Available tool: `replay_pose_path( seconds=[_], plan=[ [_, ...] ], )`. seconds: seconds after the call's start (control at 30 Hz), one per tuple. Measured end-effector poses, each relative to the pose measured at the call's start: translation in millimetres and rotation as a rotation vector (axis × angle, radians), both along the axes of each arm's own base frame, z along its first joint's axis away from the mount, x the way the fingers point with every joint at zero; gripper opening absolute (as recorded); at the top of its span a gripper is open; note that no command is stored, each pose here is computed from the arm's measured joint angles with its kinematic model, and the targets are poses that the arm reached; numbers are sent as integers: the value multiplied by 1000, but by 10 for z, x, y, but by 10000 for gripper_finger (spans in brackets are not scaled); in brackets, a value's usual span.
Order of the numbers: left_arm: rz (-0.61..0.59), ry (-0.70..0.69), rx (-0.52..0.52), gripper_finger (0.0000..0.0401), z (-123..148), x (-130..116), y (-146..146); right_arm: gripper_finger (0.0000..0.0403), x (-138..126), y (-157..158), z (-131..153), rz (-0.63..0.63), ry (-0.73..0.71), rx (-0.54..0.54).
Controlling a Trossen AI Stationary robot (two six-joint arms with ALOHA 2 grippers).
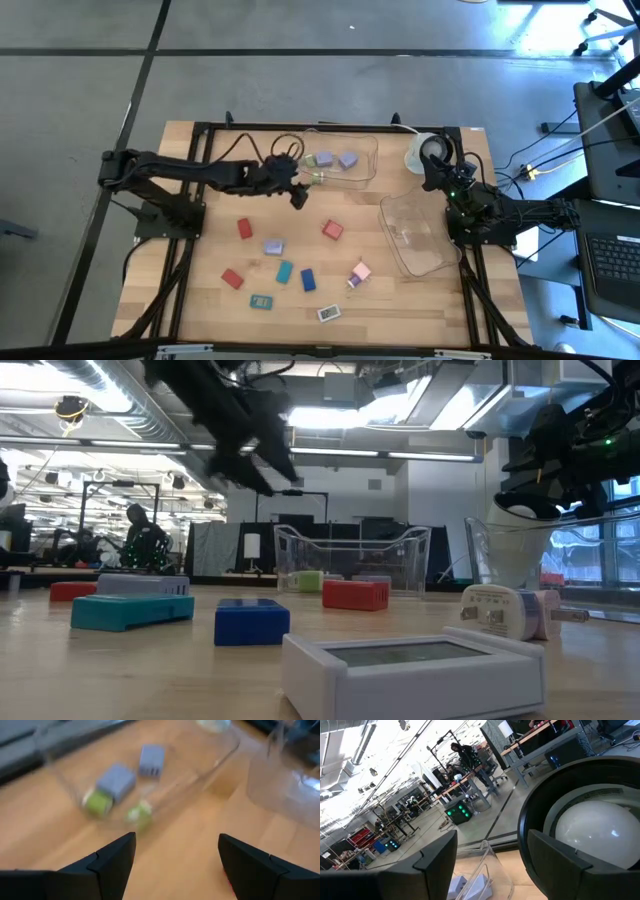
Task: Pick & Place Office items
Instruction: Put the top red digital clock into the bottom transparent bin
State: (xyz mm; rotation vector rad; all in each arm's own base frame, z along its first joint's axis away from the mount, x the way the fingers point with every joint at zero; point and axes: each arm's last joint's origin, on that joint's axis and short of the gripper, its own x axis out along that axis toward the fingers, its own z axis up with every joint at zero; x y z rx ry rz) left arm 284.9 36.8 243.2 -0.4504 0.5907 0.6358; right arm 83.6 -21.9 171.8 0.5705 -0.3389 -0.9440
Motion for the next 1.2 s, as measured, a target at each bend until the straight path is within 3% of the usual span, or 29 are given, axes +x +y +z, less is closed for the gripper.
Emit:
replay_pose_path(
  seconds=[0.23, 0.33, 0.43, 0.8, 1.07, 1.2],
  plan=[
    [53, 161, -255, 279, -45, -319, -456, 246, 0, 0, 0, 0, 0, 0],
    [114, 263, -310, 278, -126, -441, -651, 246, 0, 0, 0, 0, 0, 0],
    [226, 341, -302, 278, -215, -552, -803, 246, 0, 0, 0, 0, 0, 0],
    [555, 394, -225, 278, -439, -736, -1069, 246, 3, 2, 0, 11, 0, 0],
    [804, 435, -313, 278, -826, -819, -1080, 246, 3, 2, 0, 11, 0, 0],
    [865, 366, -396, 278, -975, -824, -1085, 246, 2, 2, 1, 11, 0, -1]
  ],
)
